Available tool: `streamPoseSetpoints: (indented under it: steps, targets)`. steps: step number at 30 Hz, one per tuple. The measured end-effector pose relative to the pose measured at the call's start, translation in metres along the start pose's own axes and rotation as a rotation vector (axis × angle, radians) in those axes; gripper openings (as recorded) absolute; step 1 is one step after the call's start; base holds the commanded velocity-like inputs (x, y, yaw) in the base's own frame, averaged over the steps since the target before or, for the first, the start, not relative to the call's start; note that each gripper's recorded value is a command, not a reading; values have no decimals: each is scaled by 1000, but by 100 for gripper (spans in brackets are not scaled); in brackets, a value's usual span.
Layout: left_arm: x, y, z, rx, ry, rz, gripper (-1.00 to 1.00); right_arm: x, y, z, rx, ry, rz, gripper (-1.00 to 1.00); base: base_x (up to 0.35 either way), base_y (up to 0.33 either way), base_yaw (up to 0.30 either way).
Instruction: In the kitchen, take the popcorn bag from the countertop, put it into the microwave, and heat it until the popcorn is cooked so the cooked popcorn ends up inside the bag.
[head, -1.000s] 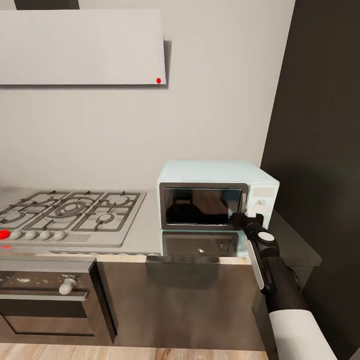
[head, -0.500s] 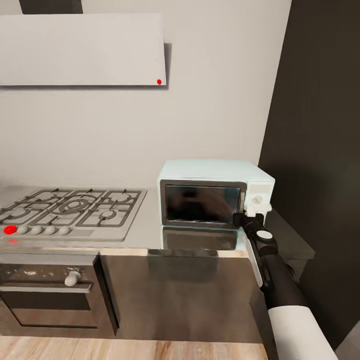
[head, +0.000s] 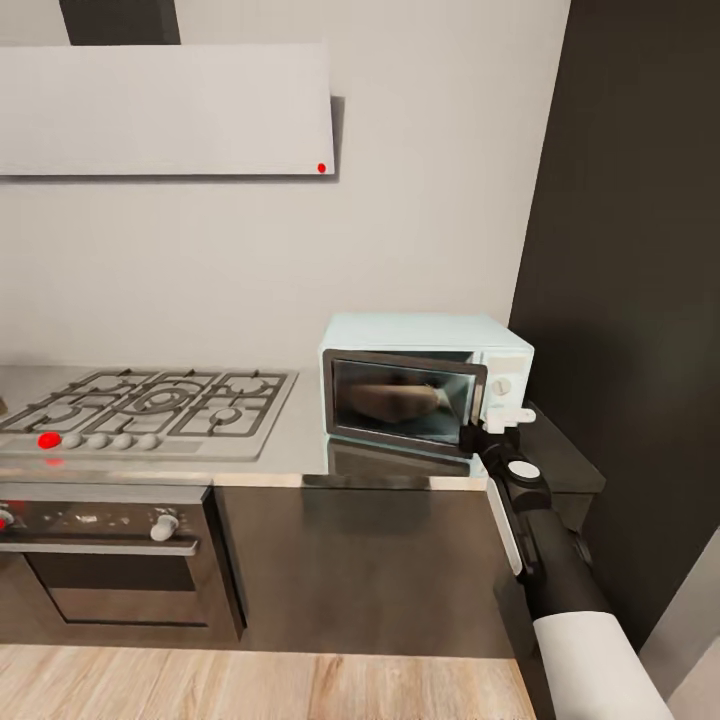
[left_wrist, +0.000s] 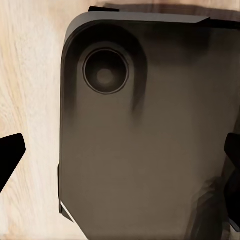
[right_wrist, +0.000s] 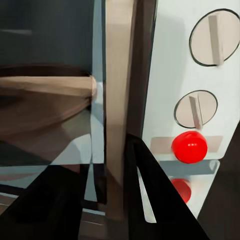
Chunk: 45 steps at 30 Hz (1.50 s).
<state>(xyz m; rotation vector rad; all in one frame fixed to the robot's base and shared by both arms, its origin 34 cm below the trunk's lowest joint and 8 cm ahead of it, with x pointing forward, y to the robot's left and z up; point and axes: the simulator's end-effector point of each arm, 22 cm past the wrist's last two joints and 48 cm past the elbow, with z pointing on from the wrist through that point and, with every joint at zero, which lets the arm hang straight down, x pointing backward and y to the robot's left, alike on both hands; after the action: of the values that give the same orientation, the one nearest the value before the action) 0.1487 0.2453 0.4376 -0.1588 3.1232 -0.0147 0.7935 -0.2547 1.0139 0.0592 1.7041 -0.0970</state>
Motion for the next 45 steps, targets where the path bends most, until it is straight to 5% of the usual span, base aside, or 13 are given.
streamPoseSetpoints:
  steps: [19, 26, 32, 41, 42, 45]
  targets:
    - [1, -2, 0, 3, 2, 0, 100, -1, 25, -2, -45, -6, -35, -100, -131, 0, 0]
    - [1, -1, 0, 2, 2, 0, 100, -2, 51, -5, -92, -13, -83, -100, -198, 0, 0]
    - [-1, -2, 0, 2, -1, -1, 100, -3, 52, -7, -50, -16, -186, -100, 0, 0, 0]
    - [-1, -2, 0, 2, -1, -1, 100, -4, 53, -7, -13, -24, -236, -100, 0, 0, 0]
    - [-1, -2, 0, 2, -1, -1, 100, -4, 53, -7, -11, -24, -233, 100, 0, 0, 0]
    - [-1, -2, 0, 2, -1, -1, 100, -6, 58, -8, -37, -28, -213, 100, 0, 0, 0]
